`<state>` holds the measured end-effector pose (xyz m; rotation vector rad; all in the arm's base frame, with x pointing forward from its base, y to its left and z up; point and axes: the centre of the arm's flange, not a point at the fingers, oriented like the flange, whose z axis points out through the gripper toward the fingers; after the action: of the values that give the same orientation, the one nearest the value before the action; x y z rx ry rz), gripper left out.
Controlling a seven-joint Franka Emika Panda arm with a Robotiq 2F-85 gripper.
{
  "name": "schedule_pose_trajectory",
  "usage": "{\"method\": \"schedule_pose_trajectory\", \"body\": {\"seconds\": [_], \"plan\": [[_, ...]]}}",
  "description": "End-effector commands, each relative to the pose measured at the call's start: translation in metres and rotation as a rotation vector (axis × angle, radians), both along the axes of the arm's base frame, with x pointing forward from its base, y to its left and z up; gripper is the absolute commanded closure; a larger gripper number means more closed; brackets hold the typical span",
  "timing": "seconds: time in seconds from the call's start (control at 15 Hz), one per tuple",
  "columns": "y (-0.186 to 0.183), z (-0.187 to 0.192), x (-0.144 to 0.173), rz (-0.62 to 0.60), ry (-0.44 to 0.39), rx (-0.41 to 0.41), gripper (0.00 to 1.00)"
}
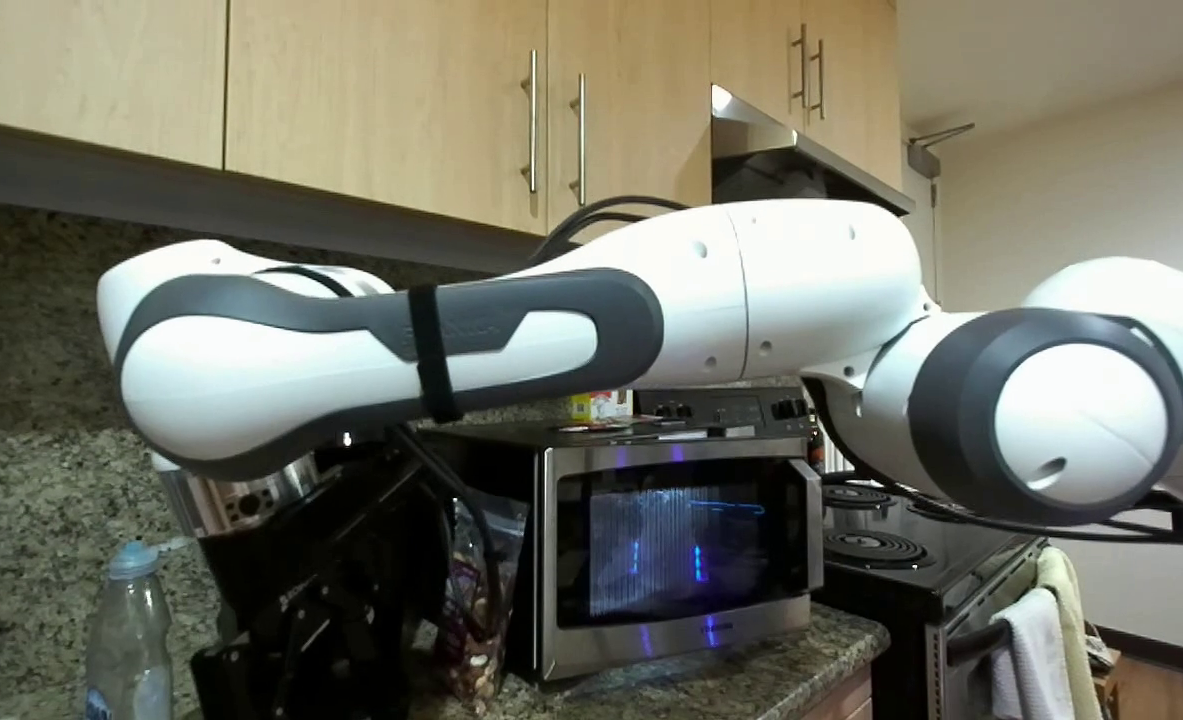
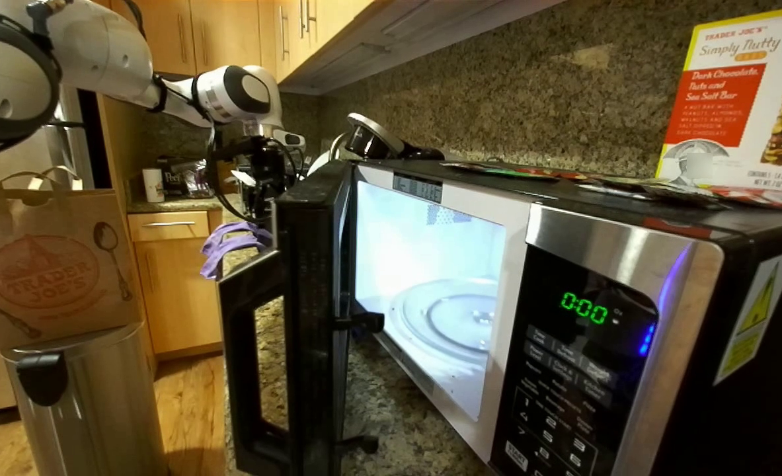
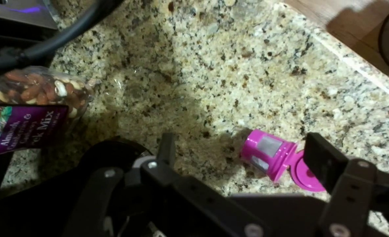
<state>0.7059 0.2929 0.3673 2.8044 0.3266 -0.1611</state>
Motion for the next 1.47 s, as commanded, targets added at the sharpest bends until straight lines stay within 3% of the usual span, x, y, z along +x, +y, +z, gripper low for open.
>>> {"method": "schedule_pose_trajectory", "body": {"seconds": [0.0, 0.27, 0.47, 1.0, 1.4], "plan": [[0.033, -0.033, 0.017, 0.026, 0.04, -0.049, 0.0], [0.061, -0.06, 0.02, 0.065, 0.051, -0.09, 0.0], [0.073, -0.068, 0.02, 0.081, 0.016, -0.143, 0.0], [0.087, -0.071, 0.026, 0.091, -0.063, -0.209, 0.0], [0.084, -0.062, 0.042, 0.079, -0.166, -0.251, 0.0]]}}
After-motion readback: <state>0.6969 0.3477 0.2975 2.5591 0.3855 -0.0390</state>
